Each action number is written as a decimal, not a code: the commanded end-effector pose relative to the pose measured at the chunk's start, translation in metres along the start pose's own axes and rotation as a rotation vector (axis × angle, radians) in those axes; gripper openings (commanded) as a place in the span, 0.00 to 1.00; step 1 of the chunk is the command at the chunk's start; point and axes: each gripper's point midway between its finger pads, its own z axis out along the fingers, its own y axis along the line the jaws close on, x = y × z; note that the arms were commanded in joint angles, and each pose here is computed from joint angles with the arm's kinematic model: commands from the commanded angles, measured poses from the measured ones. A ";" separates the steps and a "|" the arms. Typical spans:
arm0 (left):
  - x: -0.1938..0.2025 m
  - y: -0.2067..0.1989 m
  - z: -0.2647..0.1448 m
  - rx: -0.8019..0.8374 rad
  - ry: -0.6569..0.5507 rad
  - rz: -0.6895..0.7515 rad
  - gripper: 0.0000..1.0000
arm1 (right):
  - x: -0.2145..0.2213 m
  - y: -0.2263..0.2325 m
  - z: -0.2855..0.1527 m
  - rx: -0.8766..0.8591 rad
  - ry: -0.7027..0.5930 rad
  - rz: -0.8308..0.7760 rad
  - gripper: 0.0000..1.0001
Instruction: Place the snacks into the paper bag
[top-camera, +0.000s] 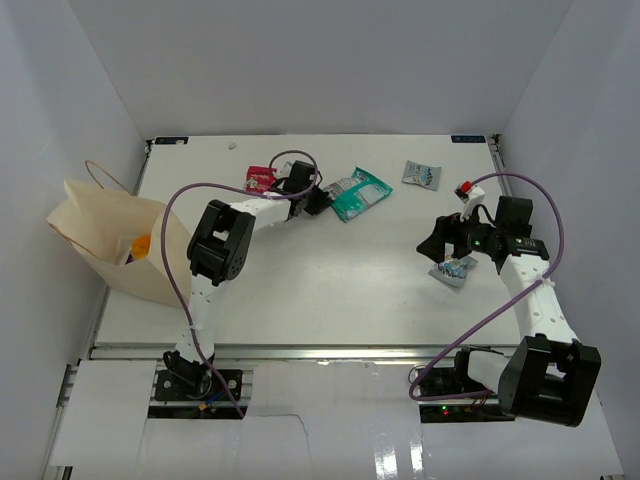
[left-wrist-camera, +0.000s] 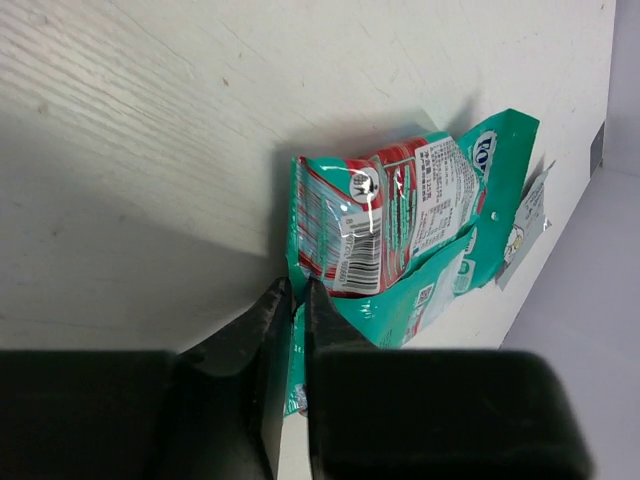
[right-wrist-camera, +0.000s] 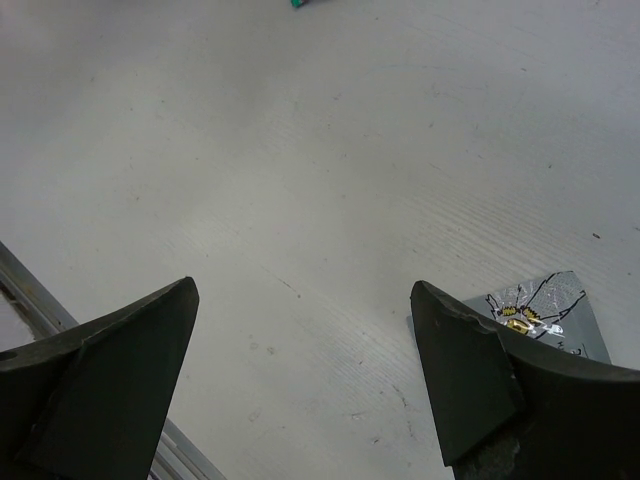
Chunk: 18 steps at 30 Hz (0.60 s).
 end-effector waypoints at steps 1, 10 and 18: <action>-0.014 -0.005 -0.006 0.044 -0.009 0.018 0.18 | -0.005 0.006 -0.002 -0.027 -0.026 -0.023 0.92; -0.019 -0.022 -0.021 0.133 0.015 0.113 0.00 | -0.005 0.008 -0.003 -0.037 -0.031 -0.025 0.92; -0.028 -0.068 -0.053 0.308 -0.011 0.146 0.00 | -0.007 0.009 -0.004 -0.044 -0.035 -0.028 0.92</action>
